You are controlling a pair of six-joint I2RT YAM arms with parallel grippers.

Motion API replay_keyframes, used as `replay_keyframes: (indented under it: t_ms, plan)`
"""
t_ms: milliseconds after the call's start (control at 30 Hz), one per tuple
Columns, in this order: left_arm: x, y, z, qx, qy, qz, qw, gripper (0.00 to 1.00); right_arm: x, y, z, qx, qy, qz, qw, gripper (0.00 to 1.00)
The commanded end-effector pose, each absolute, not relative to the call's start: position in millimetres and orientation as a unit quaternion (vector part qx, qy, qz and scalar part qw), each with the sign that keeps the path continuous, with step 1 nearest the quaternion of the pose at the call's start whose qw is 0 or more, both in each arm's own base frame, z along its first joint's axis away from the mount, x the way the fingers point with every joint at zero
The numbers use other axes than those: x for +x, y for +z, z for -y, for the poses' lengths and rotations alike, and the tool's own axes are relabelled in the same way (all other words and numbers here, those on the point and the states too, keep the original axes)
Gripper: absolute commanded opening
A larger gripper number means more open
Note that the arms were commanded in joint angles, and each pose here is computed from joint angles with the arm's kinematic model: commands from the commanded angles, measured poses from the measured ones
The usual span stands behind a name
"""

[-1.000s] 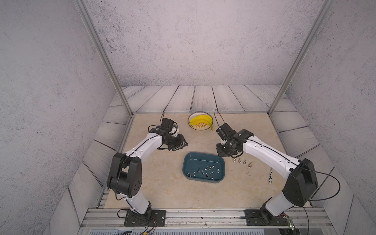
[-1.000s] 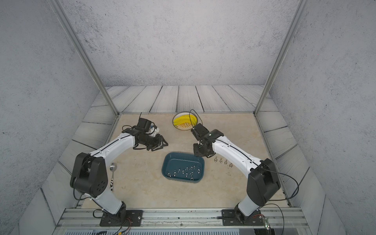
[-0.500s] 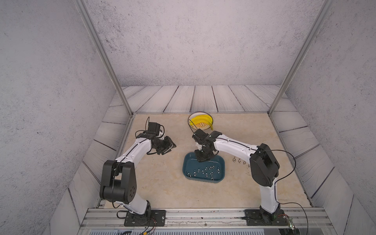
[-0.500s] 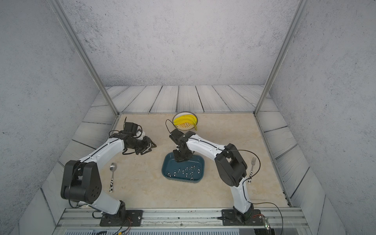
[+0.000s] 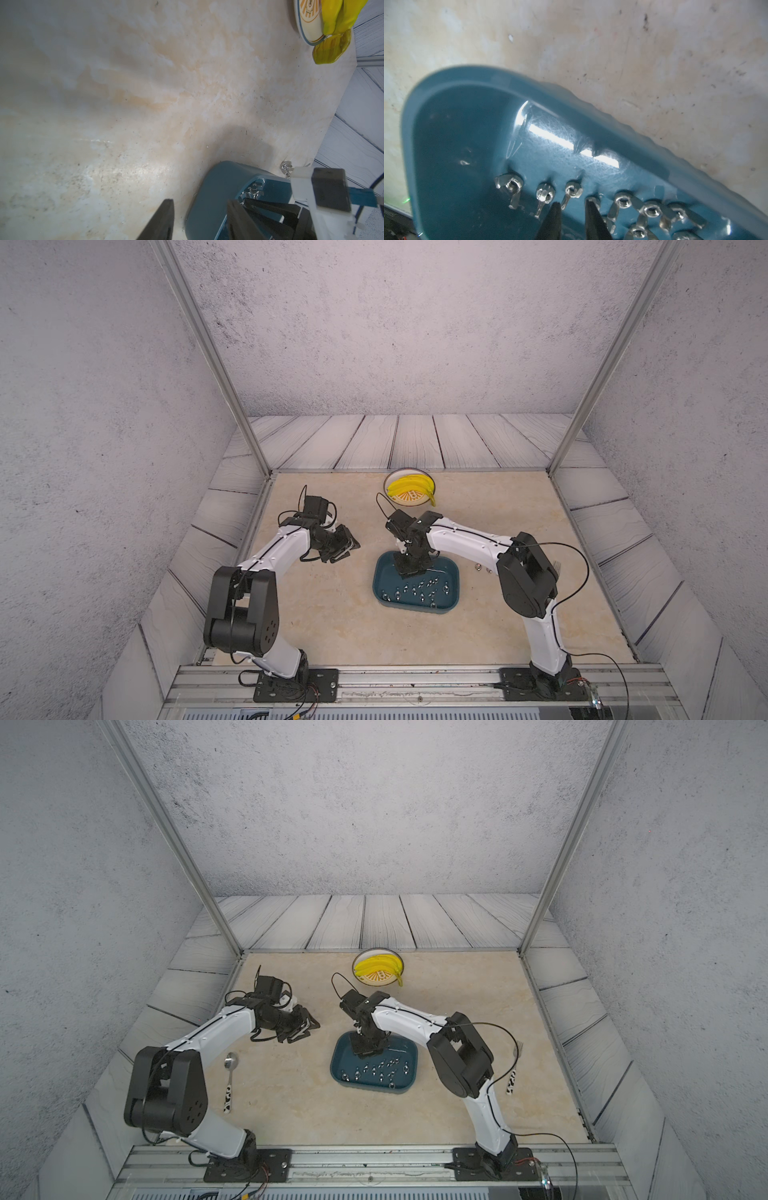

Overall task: Take out the wing nut from the storage box
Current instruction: Pick up the wing nut from the storage box.

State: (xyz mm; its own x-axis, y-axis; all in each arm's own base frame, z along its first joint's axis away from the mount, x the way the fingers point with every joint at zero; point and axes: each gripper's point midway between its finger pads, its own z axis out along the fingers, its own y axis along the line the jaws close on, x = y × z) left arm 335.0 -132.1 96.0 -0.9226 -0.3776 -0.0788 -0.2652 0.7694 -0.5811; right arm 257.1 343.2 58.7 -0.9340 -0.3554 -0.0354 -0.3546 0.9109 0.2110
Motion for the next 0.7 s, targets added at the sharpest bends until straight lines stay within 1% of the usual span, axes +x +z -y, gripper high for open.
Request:
replay_keyframes:
  t_ms: [0, 200, 667]
  plan:
    - [332, 100, 133, -0.166, -0.301, -0.934, 0.101, 0.48, 245, 47, -337, 0.176, -0.085, 0.98, 0.032, 0.26]
    - [331, 98, 133, -0.166, -0.3, -0.934, 0.103, 0.48, 241, 42, -334, 0.175, -0.075, 0.981, 0.029, 0.28]
    - [331, 103, 135, -0.161, -0.308, -0.932, 0.106, 0.48, 249, 28, -341, 0.172, -0.071, 0.982, 0.029, 0.28]
